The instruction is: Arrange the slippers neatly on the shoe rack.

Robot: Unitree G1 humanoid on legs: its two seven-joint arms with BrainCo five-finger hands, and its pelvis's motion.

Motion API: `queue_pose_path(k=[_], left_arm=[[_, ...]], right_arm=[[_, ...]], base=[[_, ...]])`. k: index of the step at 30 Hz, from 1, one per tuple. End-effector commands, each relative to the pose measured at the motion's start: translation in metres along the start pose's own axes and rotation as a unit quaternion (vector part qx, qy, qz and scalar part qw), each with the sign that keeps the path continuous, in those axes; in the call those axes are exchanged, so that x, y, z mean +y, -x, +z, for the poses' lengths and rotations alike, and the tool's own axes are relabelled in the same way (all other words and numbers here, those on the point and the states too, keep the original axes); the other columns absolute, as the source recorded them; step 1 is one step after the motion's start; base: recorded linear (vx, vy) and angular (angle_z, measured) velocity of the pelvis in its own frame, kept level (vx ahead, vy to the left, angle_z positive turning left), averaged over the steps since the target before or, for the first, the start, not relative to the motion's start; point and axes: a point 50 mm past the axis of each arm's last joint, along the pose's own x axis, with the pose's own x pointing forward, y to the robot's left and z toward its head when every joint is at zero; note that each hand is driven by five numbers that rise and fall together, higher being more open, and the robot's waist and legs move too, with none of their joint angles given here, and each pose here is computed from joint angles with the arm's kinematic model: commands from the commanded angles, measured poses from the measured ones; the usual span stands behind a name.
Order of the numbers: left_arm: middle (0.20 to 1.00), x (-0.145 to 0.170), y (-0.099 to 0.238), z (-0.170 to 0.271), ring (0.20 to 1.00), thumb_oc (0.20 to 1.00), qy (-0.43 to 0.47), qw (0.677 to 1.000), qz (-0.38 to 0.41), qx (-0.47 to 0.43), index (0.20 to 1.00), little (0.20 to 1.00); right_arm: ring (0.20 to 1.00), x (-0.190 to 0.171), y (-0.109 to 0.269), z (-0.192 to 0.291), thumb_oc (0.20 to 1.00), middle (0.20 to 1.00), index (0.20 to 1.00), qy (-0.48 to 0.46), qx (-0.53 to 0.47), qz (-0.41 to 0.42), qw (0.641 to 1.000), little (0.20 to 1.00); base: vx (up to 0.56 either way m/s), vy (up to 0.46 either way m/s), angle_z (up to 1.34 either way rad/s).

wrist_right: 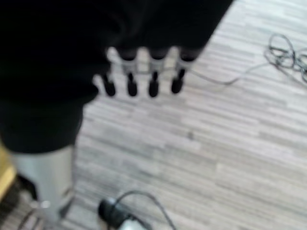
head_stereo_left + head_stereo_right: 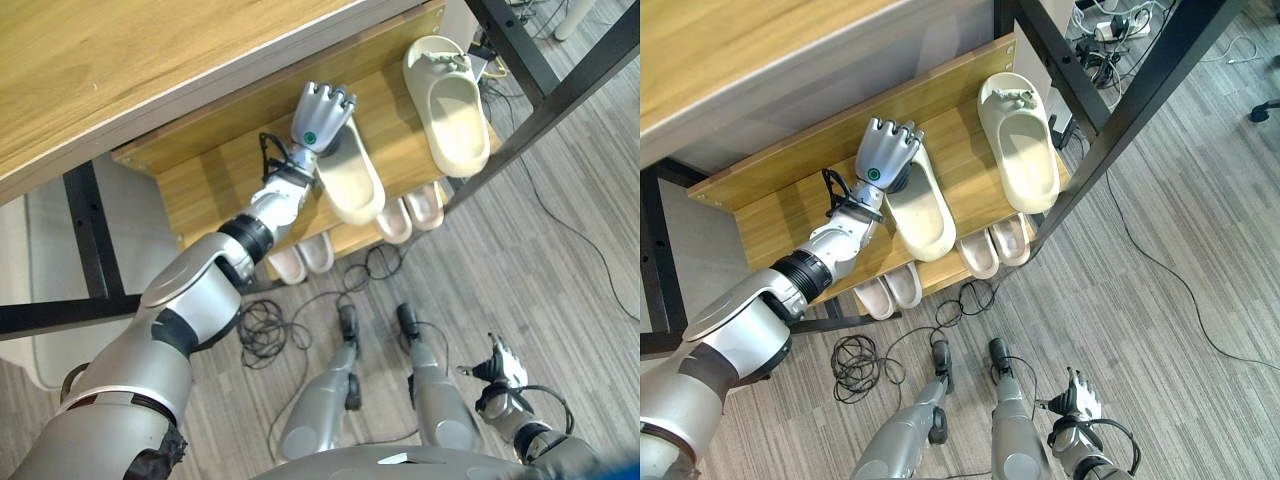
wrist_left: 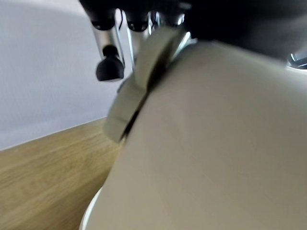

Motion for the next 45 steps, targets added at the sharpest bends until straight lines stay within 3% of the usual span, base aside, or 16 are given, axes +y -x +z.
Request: queue_pose_path(k=[1, 22, 45], left_arm=[[0.200, 0.023, -0.035, -0.011, 0.200, 0.200, -0.004, 0.998, 0.056, 0.037, 0.200, 0.200], [0.200, 0.054, -0.066, 0.009, 0.200, 0.200, 0.021, 0.993, 0.113, 0.012, 0.200, 0.200], [0.200, 0.047, -0.067, -0.016, 0.200, 0.200, -0.109, 0.990, 0.070, -0.055, 0.200, 0.200]], right_arm=[[1.000, -0.023, -0.014, 0.007, 1.000, 1.000, 1.000, -0.015, -0.016, -0.047, 0.999, 1.000], [1.000, -0.029, -0.016, 0.003, 1.000, 1.000, 1.000, -0.015, -0.008, -0.053, 0.998, 1.000], [1.000, -0.038, -0.023, 0.010, 1.000, 1.000, 1.000, -0.020, -0.002, -0.073, 0.997, 1.000]], base=[[0.00, 0.000, 0.00], [0.00, 0.004, -0.03], [0.00, 0.001, 0.00]])
